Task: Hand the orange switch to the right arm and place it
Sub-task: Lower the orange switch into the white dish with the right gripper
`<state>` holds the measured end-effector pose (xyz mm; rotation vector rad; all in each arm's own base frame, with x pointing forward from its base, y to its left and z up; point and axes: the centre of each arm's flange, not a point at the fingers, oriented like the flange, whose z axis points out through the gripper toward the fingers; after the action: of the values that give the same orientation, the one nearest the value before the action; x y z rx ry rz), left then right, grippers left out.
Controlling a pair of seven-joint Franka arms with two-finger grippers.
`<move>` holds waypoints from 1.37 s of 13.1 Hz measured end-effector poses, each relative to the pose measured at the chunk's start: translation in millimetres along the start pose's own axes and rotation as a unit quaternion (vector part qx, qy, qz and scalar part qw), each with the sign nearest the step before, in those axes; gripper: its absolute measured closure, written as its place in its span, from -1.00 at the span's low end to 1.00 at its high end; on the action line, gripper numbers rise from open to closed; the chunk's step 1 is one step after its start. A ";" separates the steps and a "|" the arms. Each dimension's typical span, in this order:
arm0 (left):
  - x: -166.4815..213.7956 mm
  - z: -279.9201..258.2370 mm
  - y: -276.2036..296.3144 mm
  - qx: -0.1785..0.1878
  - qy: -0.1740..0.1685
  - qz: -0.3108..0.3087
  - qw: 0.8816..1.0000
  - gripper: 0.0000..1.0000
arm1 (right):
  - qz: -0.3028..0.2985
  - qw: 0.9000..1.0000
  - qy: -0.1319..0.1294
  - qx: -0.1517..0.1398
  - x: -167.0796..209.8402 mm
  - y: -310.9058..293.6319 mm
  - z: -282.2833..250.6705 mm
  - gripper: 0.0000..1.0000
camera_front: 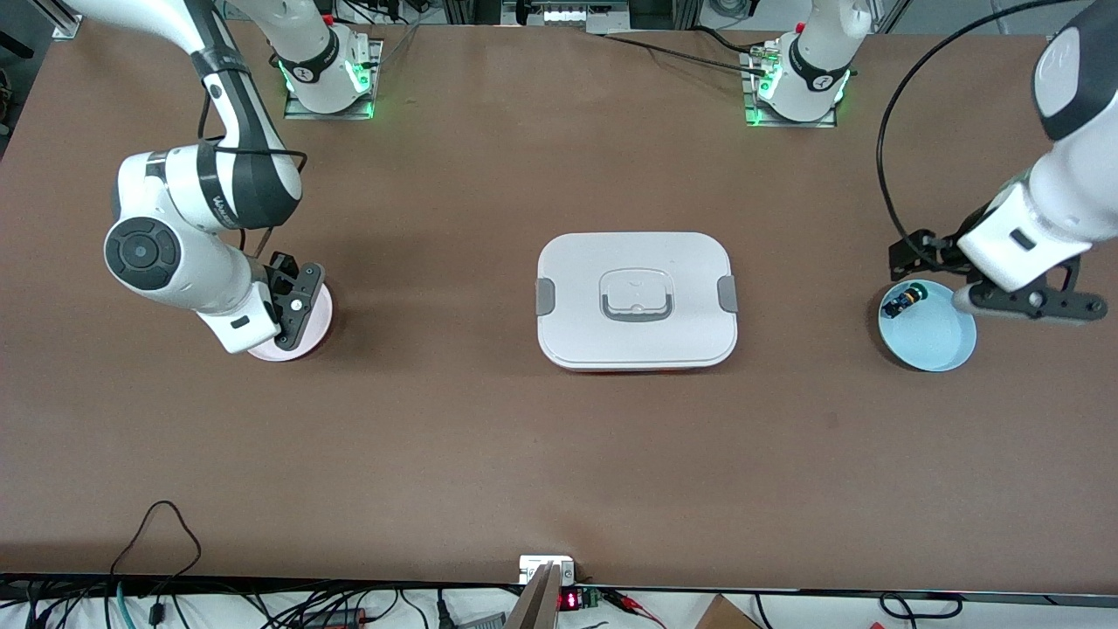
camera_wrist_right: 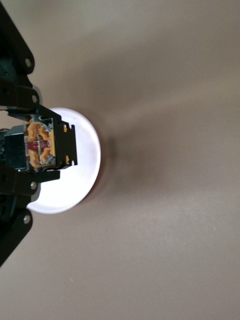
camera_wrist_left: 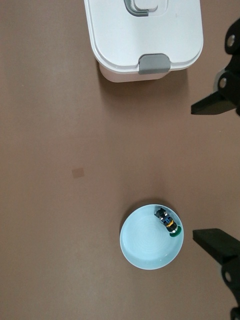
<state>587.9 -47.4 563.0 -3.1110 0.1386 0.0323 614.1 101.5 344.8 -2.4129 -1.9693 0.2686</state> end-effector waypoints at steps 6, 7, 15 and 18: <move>-44.9 -20.7 7.9 0.005 0.015 -0.003 1.000 -1.00 | -0.084 0.996 -0.014 -0.035 -55.5 -4.8 97.5 0.18; -45.2 -18.8 7.4 0.005 0.013 -0.004 1.000 -1.00 | -0.085 0.995 -0.012 -0.040 -61.9 -8.3 113.2 0.18; -46.2 -14.2 4.4 0.005 0.006 -0.008 1.000 -1.00 | -0.084 0.995 0.000 -0.044 -75.7 -20.4 159.1 0.18; -46.2 -14.1 5.1 0.005 0.006 -0.008 1.000 -1.00 | -0.085 0.995 0.002 -0.048 -73.7 -20.3 164.8 0.18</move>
<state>541.6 -48.8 578.0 -3.1033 0.1146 0.0129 556.8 18.1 193.9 -2.2757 -2.2190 0.1683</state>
